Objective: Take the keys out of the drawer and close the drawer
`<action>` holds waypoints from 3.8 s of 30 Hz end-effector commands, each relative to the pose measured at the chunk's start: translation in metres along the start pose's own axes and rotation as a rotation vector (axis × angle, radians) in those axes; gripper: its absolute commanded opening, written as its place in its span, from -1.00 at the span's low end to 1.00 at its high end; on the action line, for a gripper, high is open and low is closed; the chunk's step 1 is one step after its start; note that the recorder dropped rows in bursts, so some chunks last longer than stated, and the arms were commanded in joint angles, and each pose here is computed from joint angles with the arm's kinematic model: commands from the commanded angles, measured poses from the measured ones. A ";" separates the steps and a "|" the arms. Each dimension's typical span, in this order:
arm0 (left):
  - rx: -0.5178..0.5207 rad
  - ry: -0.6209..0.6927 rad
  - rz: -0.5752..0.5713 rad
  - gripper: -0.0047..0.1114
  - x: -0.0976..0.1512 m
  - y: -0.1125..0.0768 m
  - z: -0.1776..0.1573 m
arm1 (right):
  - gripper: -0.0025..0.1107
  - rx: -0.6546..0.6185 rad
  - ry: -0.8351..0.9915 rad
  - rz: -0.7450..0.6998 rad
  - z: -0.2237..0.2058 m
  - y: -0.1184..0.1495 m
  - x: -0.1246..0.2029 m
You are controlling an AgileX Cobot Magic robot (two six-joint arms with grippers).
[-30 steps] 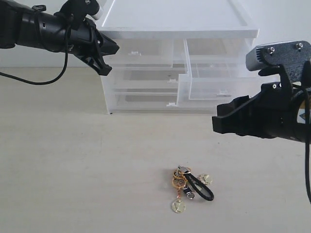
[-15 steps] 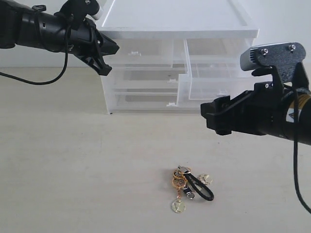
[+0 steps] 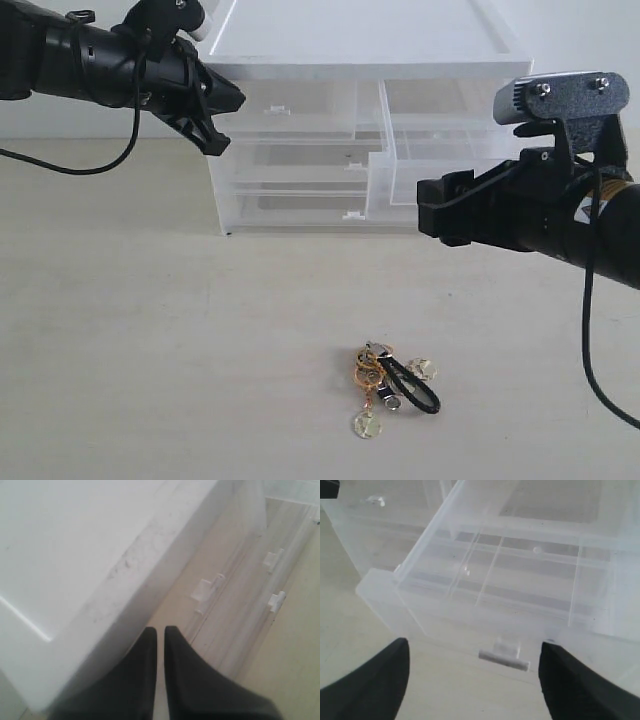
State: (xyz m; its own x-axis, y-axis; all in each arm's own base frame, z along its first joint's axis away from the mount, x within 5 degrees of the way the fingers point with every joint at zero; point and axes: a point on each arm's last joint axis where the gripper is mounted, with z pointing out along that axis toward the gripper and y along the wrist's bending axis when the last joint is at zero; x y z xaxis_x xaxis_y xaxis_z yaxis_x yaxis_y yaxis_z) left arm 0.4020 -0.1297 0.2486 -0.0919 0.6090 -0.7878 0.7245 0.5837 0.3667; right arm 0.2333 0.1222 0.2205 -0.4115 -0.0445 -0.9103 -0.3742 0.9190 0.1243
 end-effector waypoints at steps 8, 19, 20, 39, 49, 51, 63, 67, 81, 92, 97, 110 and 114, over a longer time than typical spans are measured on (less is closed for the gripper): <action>-0.088 -0.003 -0.035 -0.85 -0.005 0.011 -0.004 | 0.22 0.026 -0.110 0.000 0.000 -0.003 -0.012; -0.088 -0.003 -0.035 -0.85 -0.005 0.011 -0.004 | 0.22 0.051 -0.121 0.011 0.018 -0.005 -0.006; -0.088 -0.003 -0.035 -0.85 -0.005 0.011 -0.004 | 0.22 0.053 -0.115 0.010 0.022 -0.005 -0.006; -0.088 -0.003 -0.035 -0.85 -0.005 0.011 -0.004 | 0.21 0.084 -0.202 -0.045 0.063 -0.002 -0.036; -0.091 -0.001 -0.035 -0.85 -0.005 0.011 -0.004 | 0.21 0.098 -0.248 -0.051 0.081 -0.002 -0.041; -0.091 -0.001 -0.035 -0.85 -0.005 0.011 -0.004 | 0.21 0.111 -0.256 -0.051 0.083 -0.002 -0.044; -0.091 -0.001 -0.035 -0.85 -0.005 0.011 -0.004 | 0.21 0.163 -0.326 -0.042 0.083 -0.005 -0.058; -0.091 -0.001 -0.035 -0.85 -0.005 0.011 -0.004 | 0.21 0.156 -0.335 -0.031 0.084 -0.004 -0.064; -0.091 -0.001 -0.035 -0.85 -0.005 0.011 -0.004 | 0.21 0.149 -0.327 -0.007 0.082 -0.003 -0.066; -0.091 -0.001 -0.033 -0.85 -0.005 0.011 -0.004 | -0.87 0.111 -0.263 -0.025 0.053 0.001 -0.078; -0.091 -0.001 -0.033 -0.85 -0.005 0.011 -0.004 | -0.96 0.097 -0.233 -0.052 0.032 0.002 -0.077; -0.091 -0.001 -0.033 -0.85 -0.005 0.011 -0.004 | -0.96 0.224 -0.076 -0.044 0.040 -0.024 -0.026; -0.091 -0.001 -0.033 -0.85 -0.005 0.011 -0.004 | -0.96 0.283 -0.090 -0.038 0.047 -0.039 -0.025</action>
State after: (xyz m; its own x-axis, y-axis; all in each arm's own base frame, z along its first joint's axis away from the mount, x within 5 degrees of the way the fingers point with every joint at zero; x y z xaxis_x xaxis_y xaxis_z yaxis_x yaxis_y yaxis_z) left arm 0.4020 -0.1297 0.2486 -0.0919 0.6090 -0.7878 0.7245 0.5837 0.3667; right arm 0.2903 0.1146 0.2209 -0.3400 -0.0659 -0.9381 -0.1798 0.9837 -0.0039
